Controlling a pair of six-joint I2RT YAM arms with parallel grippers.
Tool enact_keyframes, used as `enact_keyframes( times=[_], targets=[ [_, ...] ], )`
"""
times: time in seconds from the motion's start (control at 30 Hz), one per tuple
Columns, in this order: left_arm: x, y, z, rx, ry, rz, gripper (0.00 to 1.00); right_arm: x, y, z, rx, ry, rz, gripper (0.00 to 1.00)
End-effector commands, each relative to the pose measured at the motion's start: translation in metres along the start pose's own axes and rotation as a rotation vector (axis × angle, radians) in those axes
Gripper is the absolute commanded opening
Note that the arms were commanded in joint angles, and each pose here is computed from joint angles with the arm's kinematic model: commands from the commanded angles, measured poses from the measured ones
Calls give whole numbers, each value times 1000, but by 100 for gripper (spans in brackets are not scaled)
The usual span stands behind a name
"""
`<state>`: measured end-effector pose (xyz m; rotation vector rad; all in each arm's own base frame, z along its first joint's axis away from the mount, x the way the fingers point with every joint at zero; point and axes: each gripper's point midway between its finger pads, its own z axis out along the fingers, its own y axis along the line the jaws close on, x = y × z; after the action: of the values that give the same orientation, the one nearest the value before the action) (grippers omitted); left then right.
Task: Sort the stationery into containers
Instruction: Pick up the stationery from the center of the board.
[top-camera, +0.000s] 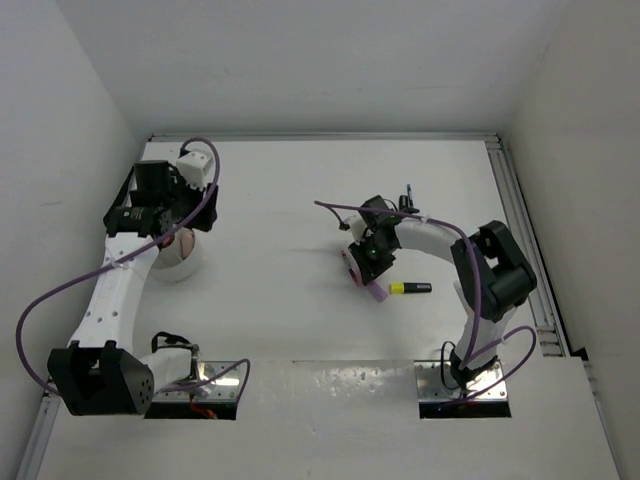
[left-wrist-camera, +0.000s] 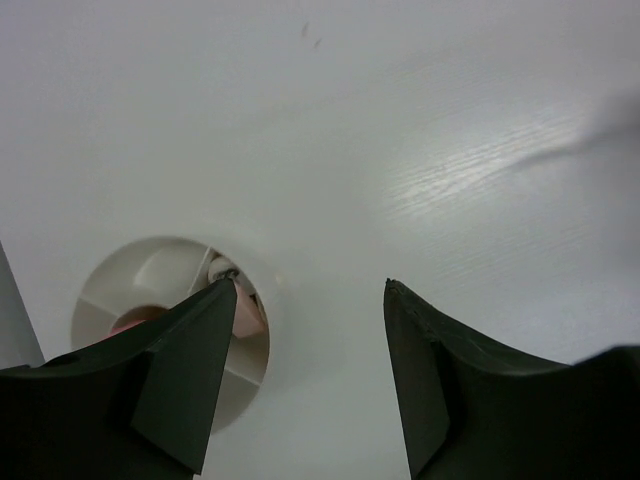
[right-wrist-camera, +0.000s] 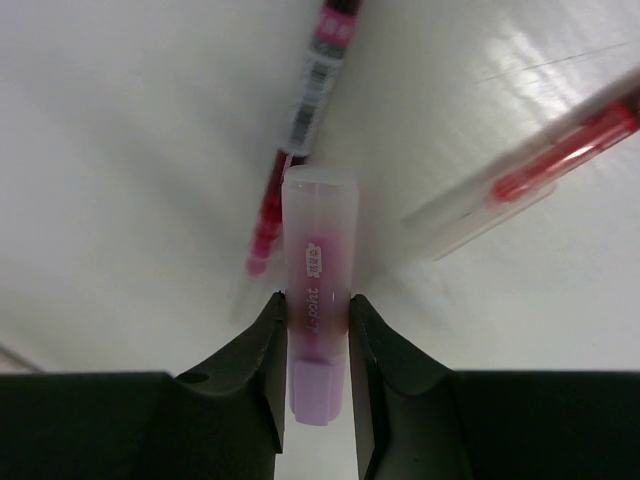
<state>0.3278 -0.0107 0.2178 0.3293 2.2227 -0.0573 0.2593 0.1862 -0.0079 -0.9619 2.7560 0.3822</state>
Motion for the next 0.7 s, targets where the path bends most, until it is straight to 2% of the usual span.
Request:
enact_keyframes(
  times=[0.0, 0.13, 0.17, 0.33, 0.47, 0.67],
  targets=[
    [-38, -35, -22, 221, -213, 267, 67, -15, 26, -31, -121, -74, -5, 9],
    [-51, -73, -36, 421, -332, 542, 67, -31, 46, -55, -260, -123, 33, 3],
    [-46, -101, -39, 546, -357, 694, 67, -36, 47, -62, -288, -137, 57, 2],
    [-49, -162, -44, 768, -400, 1046, 65, -55, 66, -77, -449, -165, 110, 0],
    [-50, -219, -45, 937, -452, 1214, 60, -77, 76, -89, -536, -208, 132, 0],
    [-40, -279, -44, 1114, -559, 1450, 51, -117, 81, -92, -674, -242, 230, 0]
  ],
)
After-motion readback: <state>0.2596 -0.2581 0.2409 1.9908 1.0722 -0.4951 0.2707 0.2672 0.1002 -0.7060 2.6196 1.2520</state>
